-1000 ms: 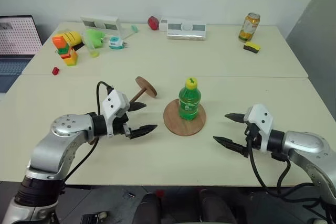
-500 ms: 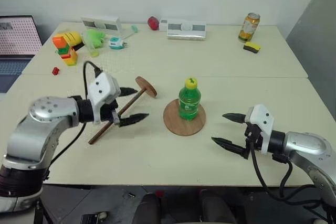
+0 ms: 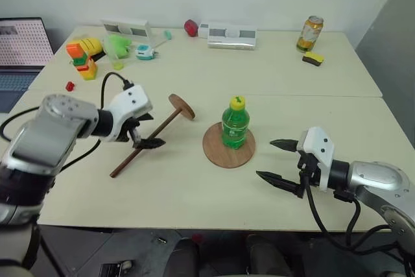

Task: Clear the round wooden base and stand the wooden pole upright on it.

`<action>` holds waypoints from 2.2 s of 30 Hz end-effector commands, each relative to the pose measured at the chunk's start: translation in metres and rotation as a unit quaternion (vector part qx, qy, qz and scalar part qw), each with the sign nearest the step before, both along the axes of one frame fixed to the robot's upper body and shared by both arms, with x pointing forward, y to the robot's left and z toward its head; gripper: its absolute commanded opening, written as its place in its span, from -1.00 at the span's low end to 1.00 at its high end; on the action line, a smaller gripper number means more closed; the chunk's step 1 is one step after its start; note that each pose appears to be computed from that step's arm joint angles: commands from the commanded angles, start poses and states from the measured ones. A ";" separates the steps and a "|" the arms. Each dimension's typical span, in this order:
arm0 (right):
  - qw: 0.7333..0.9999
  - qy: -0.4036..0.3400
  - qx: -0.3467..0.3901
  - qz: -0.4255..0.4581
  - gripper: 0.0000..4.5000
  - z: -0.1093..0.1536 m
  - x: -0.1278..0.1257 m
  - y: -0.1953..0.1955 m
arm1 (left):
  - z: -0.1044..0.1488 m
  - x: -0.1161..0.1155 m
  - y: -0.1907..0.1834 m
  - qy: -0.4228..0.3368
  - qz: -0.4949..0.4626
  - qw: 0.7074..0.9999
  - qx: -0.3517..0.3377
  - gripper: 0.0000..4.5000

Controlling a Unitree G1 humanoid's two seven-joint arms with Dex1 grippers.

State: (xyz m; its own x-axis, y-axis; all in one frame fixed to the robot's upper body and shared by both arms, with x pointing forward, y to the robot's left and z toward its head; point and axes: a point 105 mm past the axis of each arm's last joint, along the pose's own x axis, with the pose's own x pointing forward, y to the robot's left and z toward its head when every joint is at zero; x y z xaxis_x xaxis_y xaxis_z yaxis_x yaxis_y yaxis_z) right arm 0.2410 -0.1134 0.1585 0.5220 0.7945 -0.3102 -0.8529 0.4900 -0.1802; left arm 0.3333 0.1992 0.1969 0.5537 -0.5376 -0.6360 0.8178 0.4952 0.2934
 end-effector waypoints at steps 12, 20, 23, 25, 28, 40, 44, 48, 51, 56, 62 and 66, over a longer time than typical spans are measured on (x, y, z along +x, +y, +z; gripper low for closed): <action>0.991 -0.048 0.050 -0.112 1.00 0.001 0.059 0.004 | 0.011 -0.039 -0.043 -0.052 -0.266 0.958 -0.094 0.99; 0.991 -0.040 0.080 -0.103 1.00 0.000 0.068 0.017 | 0.016 -0.044 -0.046 -0.104 -0.297 0.939 -0.141 0.99; 0.991 -0.032 0.097 -0.087 1.00 0.001 0.070 0.030 | 0.014 -0.043 -0.046 -0.103 -0.294 0.939 -0.144 0.99; 0.992 -0.030 0.098 -0.077 1.00 0.001 0.070 0.036 | 0.014 -0.042 -0.046 -0.099 -0.291 0.940 -0.149 0.99; 0.992 -0.031 0.105 -0.068 1.00 0.005 0.074 0.046 | 0.013 -0.043 -0.047 -0.097 -0.283 0.941 -0.156 0.99; 0.992 -0.022 0.121 -0.030 0.84 0.007 0.084 0.074 | 0.014 -0.044 -0.049 -0.114 -0.262 0.943 -0.171 1.00; 0.990 -0.026 0.133 -0.028 0.50 0.012 0.086 0.076 | 0.014 -0.041 -0.049 -0.122 -0.253 0.943 -0.177 1.00; 0.987 -0.038 0.150 -0.036 0.46 0.022 0.087 0.072 | 0.014 -0.040 -0.052 -0.127 -0.244 0.943 -0.188 1.00; 0.980 -0.081 0.165 -0.082 0.46 0.043 0.094 0.052 | 0.012 -0.040 -0.058 -0.130 -0.238 0.941 -0.200 1.00; 0.954 -0.135 0.185 -0.195 0.46 0.068 0.121 0.008 | 0.015 -0.037 -0.063 -0.140 -0.231 0.938 -0.219 1.00; 0.904 -0.164 0.138 -0.370 0.46 0.065 0.171 -0.058 | 0.016 -0.032 -0.071 -0.150 -0.220 0.936 -0.231 1.00; 0.878 -0.166 0.118 -0.434 0.46 0.052 0.188 -0.087 | 0.018 -0.029 -0.074 -0.162 -0.207 0.934 -0.240 1.00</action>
State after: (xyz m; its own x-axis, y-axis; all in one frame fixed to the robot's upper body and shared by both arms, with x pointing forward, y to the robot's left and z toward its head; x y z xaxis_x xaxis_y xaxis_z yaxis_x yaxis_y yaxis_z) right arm 0.4247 -0.1863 0.1820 0.9904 0.1363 -0.0245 -0.1384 0.9808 -0.1372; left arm 0.3058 0.1299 0.2028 0.3503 -0.9271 -0.1332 0.8962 0.2905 0.3354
